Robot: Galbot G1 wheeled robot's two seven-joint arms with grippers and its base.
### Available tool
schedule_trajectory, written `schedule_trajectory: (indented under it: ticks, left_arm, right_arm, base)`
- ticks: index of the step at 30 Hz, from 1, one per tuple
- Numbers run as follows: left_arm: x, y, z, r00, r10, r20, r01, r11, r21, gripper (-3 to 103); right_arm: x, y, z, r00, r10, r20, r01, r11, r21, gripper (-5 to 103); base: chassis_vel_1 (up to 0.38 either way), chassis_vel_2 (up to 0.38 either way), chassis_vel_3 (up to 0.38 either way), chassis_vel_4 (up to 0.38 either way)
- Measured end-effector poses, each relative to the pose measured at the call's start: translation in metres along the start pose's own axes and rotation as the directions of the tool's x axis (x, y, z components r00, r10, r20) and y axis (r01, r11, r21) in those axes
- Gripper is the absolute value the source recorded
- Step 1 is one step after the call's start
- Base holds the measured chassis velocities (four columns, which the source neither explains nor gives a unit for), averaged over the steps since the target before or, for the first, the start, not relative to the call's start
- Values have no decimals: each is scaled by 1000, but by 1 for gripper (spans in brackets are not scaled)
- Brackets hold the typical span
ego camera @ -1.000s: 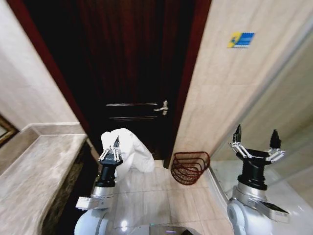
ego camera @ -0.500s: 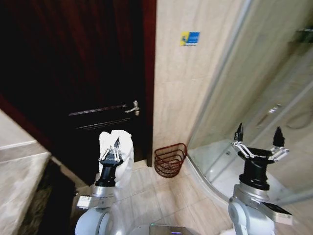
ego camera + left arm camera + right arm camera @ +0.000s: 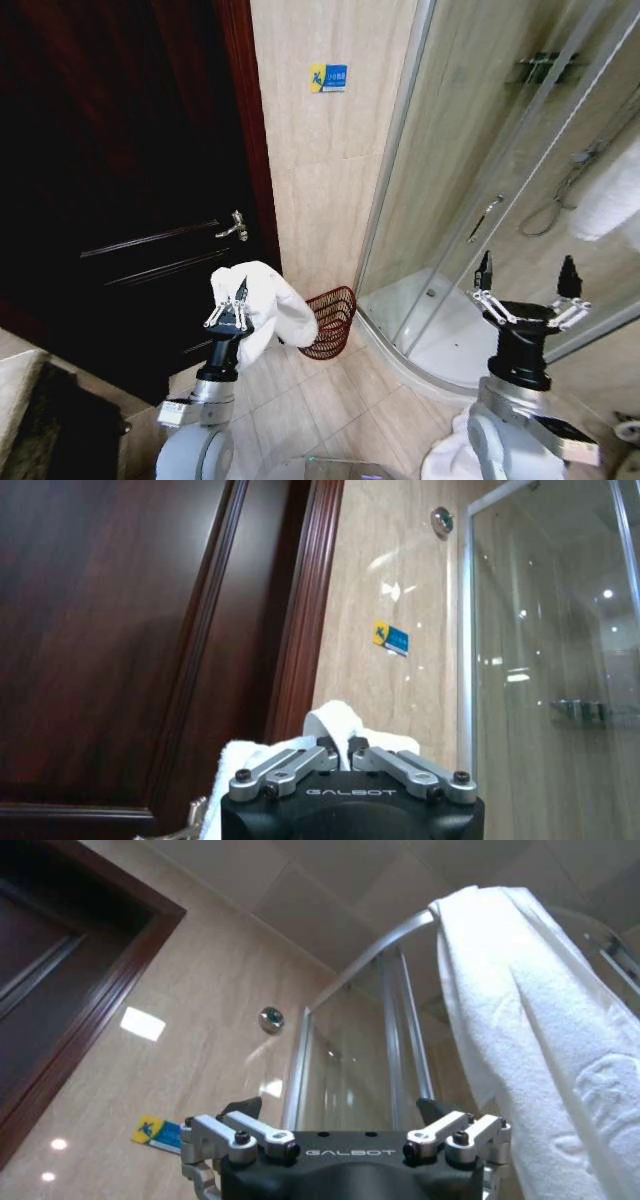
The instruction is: Discard the used towel into the hamper.
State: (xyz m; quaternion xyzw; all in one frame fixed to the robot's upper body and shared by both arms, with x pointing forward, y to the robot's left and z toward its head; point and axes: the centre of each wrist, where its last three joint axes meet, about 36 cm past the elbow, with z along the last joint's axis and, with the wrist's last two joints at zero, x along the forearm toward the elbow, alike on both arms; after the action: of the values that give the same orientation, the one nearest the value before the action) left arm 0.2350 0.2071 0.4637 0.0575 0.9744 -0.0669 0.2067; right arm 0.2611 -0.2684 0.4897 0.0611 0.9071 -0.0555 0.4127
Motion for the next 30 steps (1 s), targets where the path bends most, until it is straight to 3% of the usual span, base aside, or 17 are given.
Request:
schedule_trajectory:
  ticks: [11, 22, 25, 27, 28, 30]
  left_arm:
    - [2, 1, 2, 1000, -2, -7, 2, 1000, 0, 2]
    - [3, 1, 6, 1000, -6, -18, 6, 1000, 2, 2]
    - [4, 1, 9, 999, -9, -31, 10, 1000, 23, 2]
    - [4, 0, 13, 997, -18, -70, 24, 995, 95, 2]
    - [4, 0, 13, 997, -18, -70, 24, 995, 95, 2]
    - [4, 2, 20, 993, -22, -116, 40, 987, 157, 2]
  right_arm:
    - [1, 1, 2, 1000, 18, 20, -18, 1000, -6, 100]
    - [2, 0, 6, 998, 19, 59, -19, 1000, -6, 100]
    - [1, 0, 9, 996, 12, 94, -11, 1000, -7, 100]
    - [1, 0, 8, 994, 11, 108, -10, 1000, -9, 100]
    - [1, 0, 8, 994, 11, 108, -10, 1000, -9, 100]
    - [0, -2, 8, 995, 6, 105, -7, 1000, 6, 100]
  base:
    - [-10, 12, 10, -9]
    - [-133, 131, 120, -126]
    - [-82, 113, 82, -74]
    - [-62, 41, 34, -45]
    - [-55, 41, 18, -27]
    - [0, 0, 0, 0]
